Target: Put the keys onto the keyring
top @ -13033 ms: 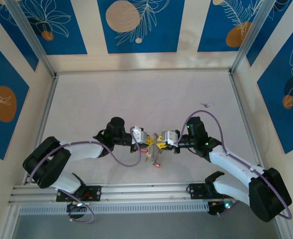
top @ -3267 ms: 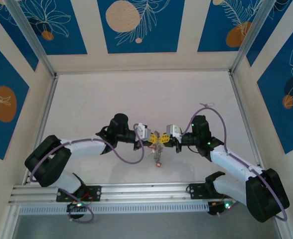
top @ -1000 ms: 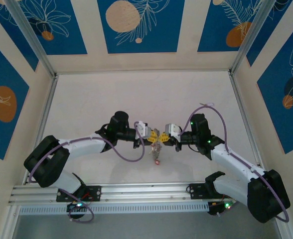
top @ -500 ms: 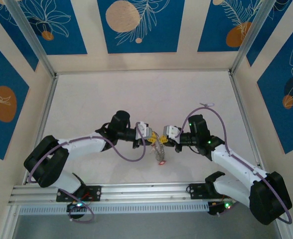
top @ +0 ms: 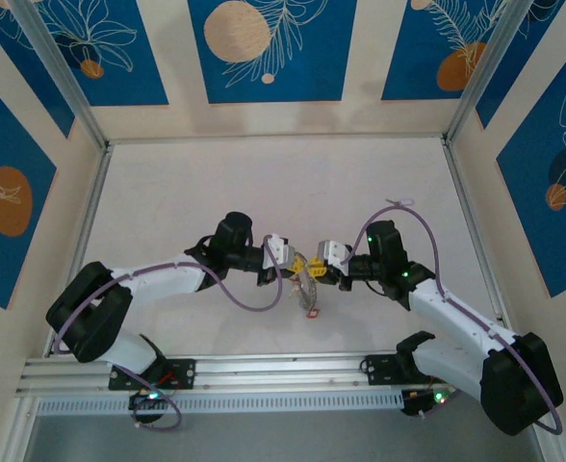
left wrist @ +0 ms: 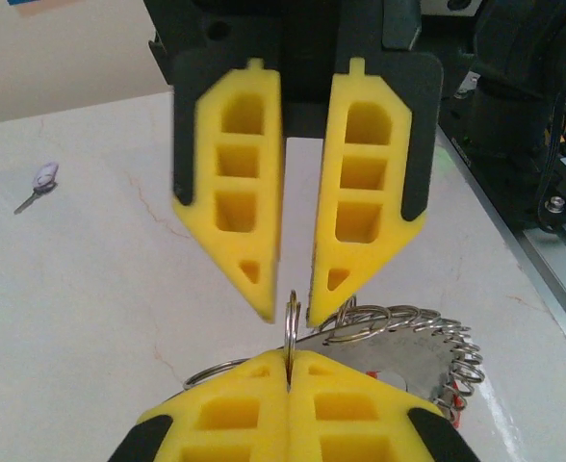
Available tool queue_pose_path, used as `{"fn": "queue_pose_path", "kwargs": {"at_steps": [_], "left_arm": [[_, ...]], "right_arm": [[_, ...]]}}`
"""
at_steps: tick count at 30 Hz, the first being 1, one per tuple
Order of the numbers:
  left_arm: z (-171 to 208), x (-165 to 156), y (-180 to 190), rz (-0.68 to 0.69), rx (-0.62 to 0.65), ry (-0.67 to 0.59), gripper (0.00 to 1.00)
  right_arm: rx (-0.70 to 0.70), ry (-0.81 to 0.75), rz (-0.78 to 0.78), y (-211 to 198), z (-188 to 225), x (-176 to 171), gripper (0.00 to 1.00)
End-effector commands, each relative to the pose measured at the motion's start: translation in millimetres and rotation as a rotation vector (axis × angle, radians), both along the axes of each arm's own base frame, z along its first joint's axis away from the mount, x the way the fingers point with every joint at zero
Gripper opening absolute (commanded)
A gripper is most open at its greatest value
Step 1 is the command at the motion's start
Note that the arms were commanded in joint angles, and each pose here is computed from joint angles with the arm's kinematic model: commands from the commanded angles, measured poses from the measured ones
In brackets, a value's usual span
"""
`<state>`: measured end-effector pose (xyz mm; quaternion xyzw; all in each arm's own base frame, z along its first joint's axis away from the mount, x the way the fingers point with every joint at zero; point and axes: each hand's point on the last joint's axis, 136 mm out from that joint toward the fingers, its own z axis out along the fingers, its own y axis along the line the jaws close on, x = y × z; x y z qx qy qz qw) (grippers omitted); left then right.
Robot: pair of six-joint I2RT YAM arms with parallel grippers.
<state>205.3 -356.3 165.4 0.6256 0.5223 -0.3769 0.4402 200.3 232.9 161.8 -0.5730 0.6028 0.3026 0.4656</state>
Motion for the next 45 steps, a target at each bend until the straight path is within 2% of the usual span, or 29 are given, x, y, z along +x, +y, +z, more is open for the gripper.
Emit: {"fn": "queue_pose_path", "kwargs": {"at_steps": [1, 8, 12, 16, 19, 24, 26, 30, 33, 37, 41, 45], "left_arm": [[18, -9, -3, -0.050, -0.069, -0.034, 0.00], [23, -6, 0, -0.033, -0.098, -0.036, 0.00], [19, -3, 1, -0.020, -0.085, -0.029, 0.00], [16, -3, 3, -0.009, -0.078, -0.026, 0.00], [14, -2, 3, -0.003, -0.075, -0.020, 0.00], [12, -2, 3, 0.003, -0.072, -0.012, 0.00], [12, -1, 4, 0.008, -0.070, -0.012, 0.00], [12, -2, 6, 0.016, -0.068, -0.014, 0.00], [11, -2, 7, 0.024, -0.068, -0.010, 0.00], [10, -2, 7, 0.033, -0.074, 0.002, 0.00], [5, 0, 8, 0.044, -0.066, 0.008, 0.00], [5, 1, 7, 0.040, -0.067, 0.012, 0.00]], "right_arm": [[0.119, -0.012, 0.054, 5, 20, -7, 0.26], [0.131, 0.043, 0.040, 2, 16, -4, 0.22], [0.198, 0.049, -0.081, -10, 28, 17, 0.31], [0.268, 0.067, -0.404, -38, 41, 61, 0.44], [0.320, 0.173, -0.803, -85, 41, 108, 0.57], [0.374, 0.497, -1.329, -171, 11, 159, 0.55], [0.387, 0.645, -1.489, -203, -8, 175, 0.54], [0.397, 0.725, -1.606, -238, -24, 209, 0.55], [0.337, 0.750, -1.649, -253, -36, 234, 0.56], [0.199, 0.774, -1.680, -267, -57, 257, 0.55], [0.053, 0.794, -1.685, -275, -77, 265, 0.53], [-0.086, 0.803, -1.666, -282, -97, 265, 0.44]]}}
